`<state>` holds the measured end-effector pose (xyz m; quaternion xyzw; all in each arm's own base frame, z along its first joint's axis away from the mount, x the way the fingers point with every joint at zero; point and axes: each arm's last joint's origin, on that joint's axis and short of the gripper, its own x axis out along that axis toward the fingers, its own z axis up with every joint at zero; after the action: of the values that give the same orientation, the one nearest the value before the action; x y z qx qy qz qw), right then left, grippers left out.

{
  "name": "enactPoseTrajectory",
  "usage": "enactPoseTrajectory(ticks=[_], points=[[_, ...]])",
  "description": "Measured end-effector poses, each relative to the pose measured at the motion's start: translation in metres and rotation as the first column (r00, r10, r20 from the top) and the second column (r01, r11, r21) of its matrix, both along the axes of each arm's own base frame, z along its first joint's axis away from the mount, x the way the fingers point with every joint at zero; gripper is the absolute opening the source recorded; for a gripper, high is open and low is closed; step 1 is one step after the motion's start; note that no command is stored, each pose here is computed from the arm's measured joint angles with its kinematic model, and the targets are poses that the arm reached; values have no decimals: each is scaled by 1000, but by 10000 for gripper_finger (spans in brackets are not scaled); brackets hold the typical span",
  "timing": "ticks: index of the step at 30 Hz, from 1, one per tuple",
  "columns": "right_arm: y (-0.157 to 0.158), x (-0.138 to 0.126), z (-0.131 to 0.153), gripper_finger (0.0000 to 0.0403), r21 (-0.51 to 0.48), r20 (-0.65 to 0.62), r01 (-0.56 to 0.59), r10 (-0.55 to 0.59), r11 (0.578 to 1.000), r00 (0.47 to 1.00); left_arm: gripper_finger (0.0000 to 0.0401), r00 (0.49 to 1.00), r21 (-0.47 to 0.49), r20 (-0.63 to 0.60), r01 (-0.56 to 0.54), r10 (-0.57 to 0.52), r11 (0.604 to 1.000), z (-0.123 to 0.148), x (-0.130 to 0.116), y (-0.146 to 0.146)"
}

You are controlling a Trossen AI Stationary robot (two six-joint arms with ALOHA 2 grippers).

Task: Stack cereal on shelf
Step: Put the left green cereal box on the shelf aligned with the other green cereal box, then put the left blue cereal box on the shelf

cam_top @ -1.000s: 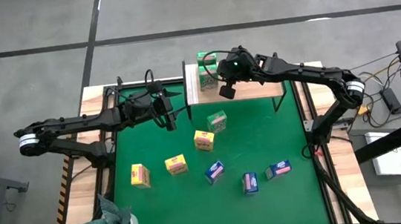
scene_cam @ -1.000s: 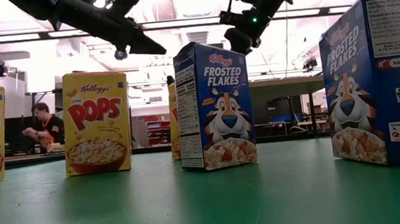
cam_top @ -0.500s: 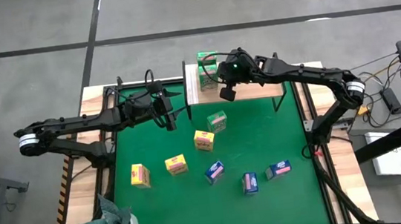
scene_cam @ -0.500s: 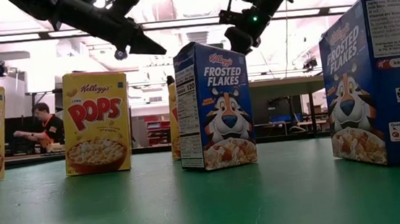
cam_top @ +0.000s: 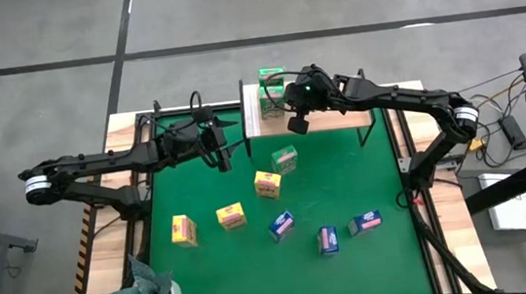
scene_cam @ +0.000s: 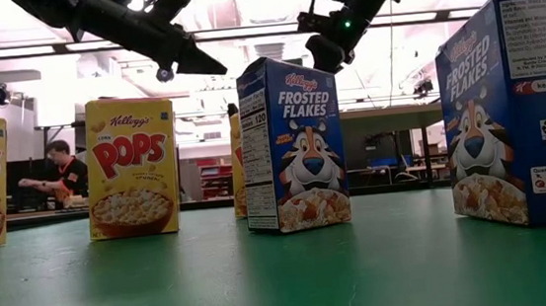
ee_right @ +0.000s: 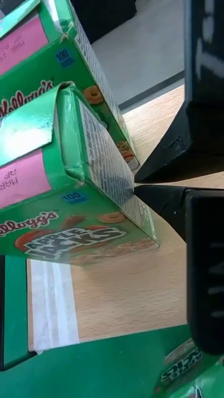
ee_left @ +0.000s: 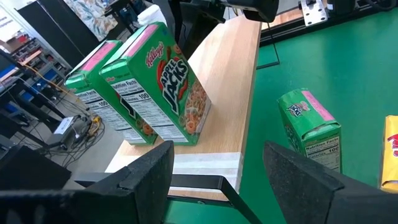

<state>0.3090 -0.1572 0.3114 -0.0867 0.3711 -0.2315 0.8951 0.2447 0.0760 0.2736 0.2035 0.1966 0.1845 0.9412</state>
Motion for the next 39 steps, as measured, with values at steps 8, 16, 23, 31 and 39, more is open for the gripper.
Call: enactPoseTrajectory(ticks=[8,16,23,31,39], points=[[1,-6,5,9,-32,-17,50,-50,998,999,230,1000,-3,1,-2,2,1000,0,0,0],[30,-22,28,9,85,62,49,-54,995,997,230,1000,-4,-3,-1,1,1000,0,0,0],[81,-15,36,9,302,166,-111,62,947,984,230,1000,-13,7,-3,3,1000,0,0,0],[139,0,47,9,475,182,-151,72,867,981,230,1000,-35,22,-8,9,999,1,-1,-1],[179,14,53,9,560,115,-221,189,799,975,230,1000,-25,5,1,-1,1000,1,-2,-2]])
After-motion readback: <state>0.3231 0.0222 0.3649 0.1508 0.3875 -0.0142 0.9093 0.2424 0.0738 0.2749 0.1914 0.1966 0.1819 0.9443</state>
